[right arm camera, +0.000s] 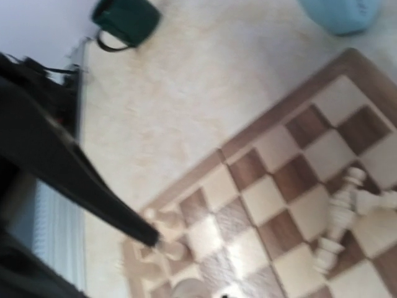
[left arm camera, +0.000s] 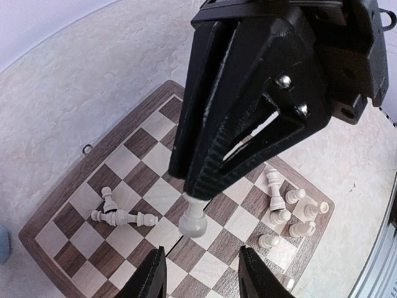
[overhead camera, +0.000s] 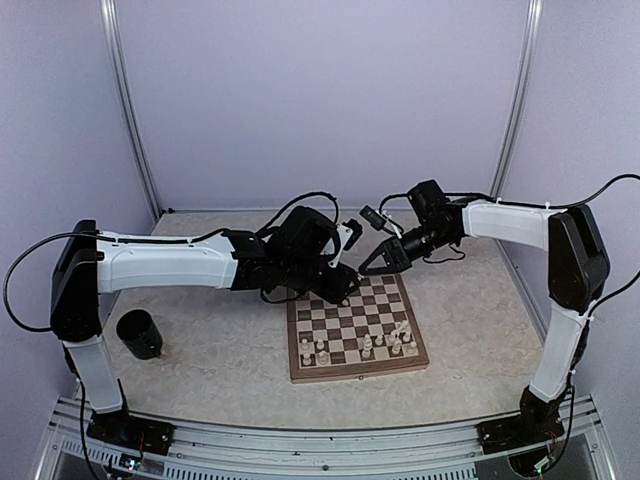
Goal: Set up the chess pieces on the board
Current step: Pass from the left arm to the right, then place the bishop on c1.
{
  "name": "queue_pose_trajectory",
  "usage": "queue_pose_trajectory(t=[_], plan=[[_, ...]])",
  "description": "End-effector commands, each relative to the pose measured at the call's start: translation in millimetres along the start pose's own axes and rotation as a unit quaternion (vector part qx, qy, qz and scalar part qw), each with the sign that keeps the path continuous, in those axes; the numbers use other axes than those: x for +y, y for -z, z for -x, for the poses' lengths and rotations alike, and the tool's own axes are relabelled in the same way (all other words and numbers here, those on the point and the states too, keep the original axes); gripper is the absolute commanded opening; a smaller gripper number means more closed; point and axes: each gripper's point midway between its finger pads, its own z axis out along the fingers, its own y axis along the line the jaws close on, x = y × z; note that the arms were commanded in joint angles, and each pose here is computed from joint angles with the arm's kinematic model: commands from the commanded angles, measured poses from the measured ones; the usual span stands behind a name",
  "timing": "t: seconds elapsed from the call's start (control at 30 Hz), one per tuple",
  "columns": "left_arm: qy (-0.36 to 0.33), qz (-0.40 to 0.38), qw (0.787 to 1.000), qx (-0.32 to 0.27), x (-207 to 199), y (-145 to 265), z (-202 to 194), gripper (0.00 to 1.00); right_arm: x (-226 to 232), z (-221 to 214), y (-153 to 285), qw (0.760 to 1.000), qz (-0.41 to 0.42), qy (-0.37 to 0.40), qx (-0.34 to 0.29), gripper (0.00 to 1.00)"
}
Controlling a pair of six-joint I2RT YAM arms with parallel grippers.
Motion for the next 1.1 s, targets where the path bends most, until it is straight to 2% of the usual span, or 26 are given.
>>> queue_pose_trajectory(t=[0.0,0.2,0.37,0.47,0.6,0.67,0.87,1.07], plan=[[-0.021,-0.024,0.999,-0.042,-3.4,52.7,51.5,0.42,-1.4,8.2,19.9,0.995,-0.076,0.062,-0.004,0.04],[-0.019,-0.005,0.995,-0.094,32.8,106.8,110.7,0.49,-1.7,6.1,32.9,0.985,-0.133,0.106,0.003,0.04],[-0.008,0.023,0.99,-0.141,71.1,118.9,144.7,0.5,14.6,3.3,28.8,0.971,-0.172,0.166,0.03,0.04],[0.016,0.052,0.986,-0.155,105.0,110.2,142.6,0.5,36.1,-1.5,15.9,0.956,-0.185,0.219,0.057,0.04],[0.079,0.038,0.984,-0.153,145.2,97.7,105.5,0.5,63.5,-16.8,-8.3,0.936,-0.182,0.286,0.095,0.05],[0.089,0.055,0.982,-0.158,160.7,100.7,91.8,0.5,68.3,-29.2,-21.0,0.927,-0.18,0.309,0.116,0.05],[0.076,0.07,0.982,-0.156,164.0,105.8,92.9,0.5,63.1,-74.6,-61.3,0.905,-0.172,0.342,0.188,0.05],[0.073,0.069,0.982,-0.158,162.8,109.1,93.9,0.5,59.0,-104.4,-83.8,0.89,-0.173,0.356,0.229,0.05]])
